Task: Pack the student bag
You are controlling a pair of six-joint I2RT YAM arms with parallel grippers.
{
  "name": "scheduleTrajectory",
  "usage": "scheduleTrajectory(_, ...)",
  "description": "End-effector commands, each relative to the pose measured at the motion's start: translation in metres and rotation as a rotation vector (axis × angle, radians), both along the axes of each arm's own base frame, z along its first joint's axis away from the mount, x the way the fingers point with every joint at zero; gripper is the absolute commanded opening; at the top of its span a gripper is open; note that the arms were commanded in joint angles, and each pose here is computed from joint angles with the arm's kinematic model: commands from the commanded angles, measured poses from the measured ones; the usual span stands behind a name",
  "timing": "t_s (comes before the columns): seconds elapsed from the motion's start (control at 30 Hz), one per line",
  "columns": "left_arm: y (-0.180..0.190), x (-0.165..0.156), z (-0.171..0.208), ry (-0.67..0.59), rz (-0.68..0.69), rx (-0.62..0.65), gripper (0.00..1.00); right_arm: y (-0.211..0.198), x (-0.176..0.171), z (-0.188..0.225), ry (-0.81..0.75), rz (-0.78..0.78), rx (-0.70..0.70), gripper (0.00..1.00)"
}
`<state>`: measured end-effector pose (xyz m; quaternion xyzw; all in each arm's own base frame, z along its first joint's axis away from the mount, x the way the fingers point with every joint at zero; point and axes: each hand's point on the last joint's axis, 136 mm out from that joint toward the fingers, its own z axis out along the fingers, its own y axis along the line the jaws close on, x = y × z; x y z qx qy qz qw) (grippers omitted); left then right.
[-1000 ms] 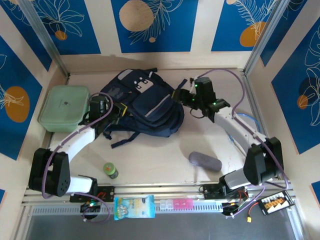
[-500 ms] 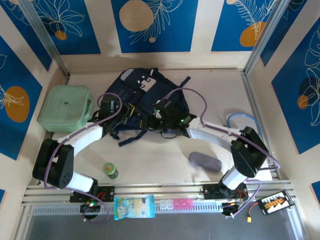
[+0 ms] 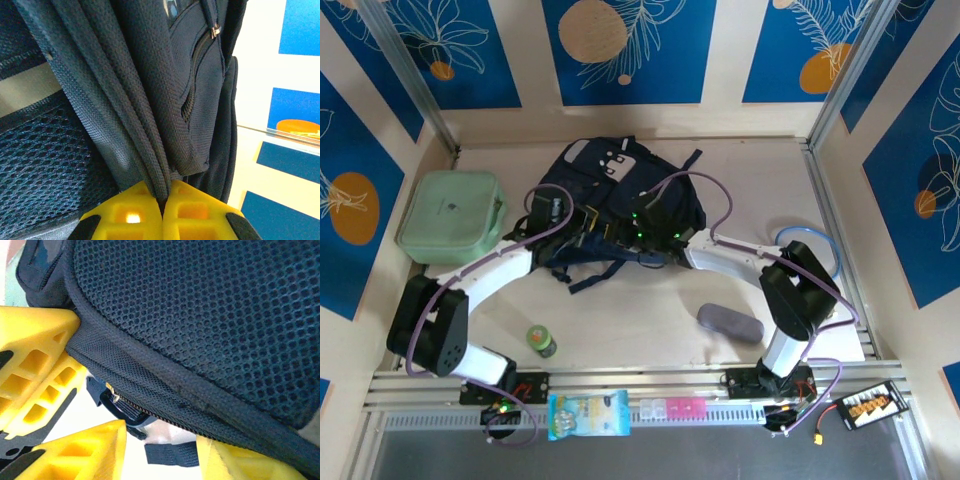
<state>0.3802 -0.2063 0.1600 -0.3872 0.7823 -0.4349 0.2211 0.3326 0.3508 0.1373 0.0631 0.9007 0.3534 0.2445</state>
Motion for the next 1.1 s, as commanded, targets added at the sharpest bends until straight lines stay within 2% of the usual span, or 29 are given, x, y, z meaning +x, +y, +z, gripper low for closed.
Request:
scheduleTrajectory(0.0, -0.025, 0.003, 0.037, -0.068, -0.074, -0.093, 0.0, -0.004, 0.02, 0.034, -0.128, -0.054, 0.054, 0.44)
scheduleTrajectory(0.13, -0.032, 0.004, 0.038, -0.061, -0.092, -0.108, 0.0, -0.006, 0.026, 0.025, -0.07, -0.087, 0.07, 0.44)
scheduleTrajectory(0.27, -0.038, 0.002, 0.037, -0.053, -0.102, -0.116, 0.0, -0.004, 0.035, 0.032, -0.094, -0.104, 0.08, 0.44)
scheduleTrajectory(0.5, -0.048, 0.001, 0.041, -0.045, -0.133, -0.139, 0.0, -0.005, 0.051, 0.034, -0.124, -0.165, 0.032, 0.37)
scheduleTrajectory(0.7, -0.058, 0.0, 0.045, -0.051, -0.166, -0.15, 0.0, -0.003, 0.057, 0.036, -0.133, -0.179, -0.031, 0.37)
scheduleTrajectory(1.07, -0.059, -0.001, 0.043, -0.057, -0.17, -0.145, 0.0, -0.036, 0.063, 0.008, -0.067, -0.296, -0.226, 0.18)
